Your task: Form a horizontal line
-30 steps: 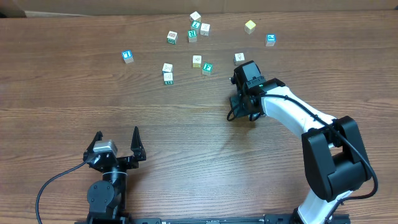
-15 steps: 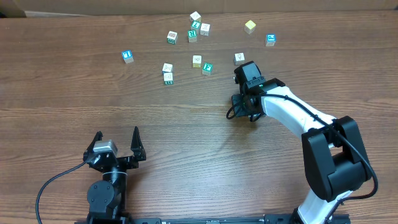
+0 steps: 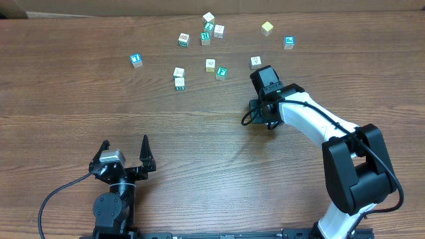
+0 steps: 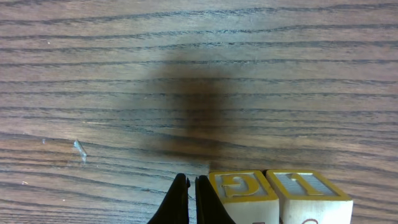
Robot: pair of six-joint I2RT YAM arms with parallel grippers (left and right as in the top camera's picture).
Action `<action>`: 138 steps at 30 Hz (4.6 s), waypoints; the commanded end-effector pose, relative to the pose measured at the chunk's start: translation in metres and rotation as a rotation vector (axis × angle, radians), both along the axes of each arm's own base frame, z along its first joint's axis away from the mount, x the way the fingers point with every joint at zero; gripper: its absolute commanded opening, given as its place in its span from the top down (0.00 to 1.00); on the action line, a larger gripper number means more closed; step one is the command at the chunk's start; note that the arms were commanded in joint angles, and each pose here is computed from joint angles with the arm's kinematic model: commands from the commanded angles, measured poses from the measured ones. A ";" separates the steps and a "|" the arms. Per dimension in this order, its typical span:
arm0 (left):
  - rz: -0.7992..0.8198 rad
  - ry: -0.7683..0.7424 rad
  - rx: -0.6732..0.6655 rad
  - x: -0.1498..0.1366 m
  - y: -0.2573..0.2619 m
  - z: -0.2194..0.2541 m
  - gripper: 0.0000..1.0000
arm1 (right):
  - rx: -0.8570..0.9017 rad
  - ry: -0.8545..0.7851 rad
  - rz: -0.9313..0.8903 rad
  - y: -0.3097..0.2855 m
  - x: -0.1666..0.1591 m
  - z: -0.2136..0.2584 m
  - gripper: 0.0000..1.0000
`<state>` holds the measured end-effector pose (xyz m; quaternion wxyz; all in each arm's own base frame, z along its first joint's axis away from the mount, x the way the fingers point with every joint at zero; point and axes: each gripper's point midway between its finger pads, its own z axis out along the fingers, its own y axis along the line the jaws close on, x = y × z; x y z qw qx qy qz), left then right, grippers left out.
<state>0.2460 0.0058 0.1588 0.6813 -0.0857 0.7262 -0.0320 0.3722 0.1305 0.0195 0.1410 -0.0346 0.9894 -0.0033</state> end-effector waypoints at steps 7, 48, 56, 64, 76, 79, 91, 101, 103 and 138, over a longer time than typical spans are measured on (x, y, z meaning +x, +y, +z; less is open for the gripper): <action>0.006 -0.005 0.021 0.000 0.002 0.001 0.00 | -0.005 -0.025 -0.014 -0.002 0.001 0.008 0.96; 0.006 -0.005 0.021 0.000 0.002 0.001 0.00 | -0.002 -0.006 -0.001 -0.001 -0.003 0.006 0.96; 0.006 -0.005 0.021 0.000 0.002 0.001 0.00 | 0.060 0.011 0.162 0.018 -0.006 0.007 0.95; 0.006 -0.005 0.021 0.000 0.002 0.001 0.00 | 0.117 0.021 0.330 0.034 -0.012 0.008 0.85; 0.006 -0.005 0.021 0.000 0.002 0.001 0.00 | 0.172 -0.154 0.297 0.058 0.047 0.153 0.47; 0.006 -0.005 0.021 0.000 0.002 0.001 0.00 | 0.201 -0.227 0.308 0.064 0.055 0.200 0.29; 0.006 -0.005 0.021 0.000 0.002 0.001 0.00 | 0.399 -0.232 0.358 0.119 0.071 0.194 0.03; 0.006 -0.005 0.021 0.000 0.002 0.001 0.00 | 0.349 -0.287 0.384 0.195 0.099 0.121 0.19; 0.006 -0.005 0.021 0.000 0.002 0.001 0.01 | 0.296 -0.320 0.346 0.205 0.106 0.105 0.21; 0.006 -0.005 0.021 0.000 0.002 0.001 0.00 | 0.213 -0.376 0.271 0.252 0.111 0.020 0.78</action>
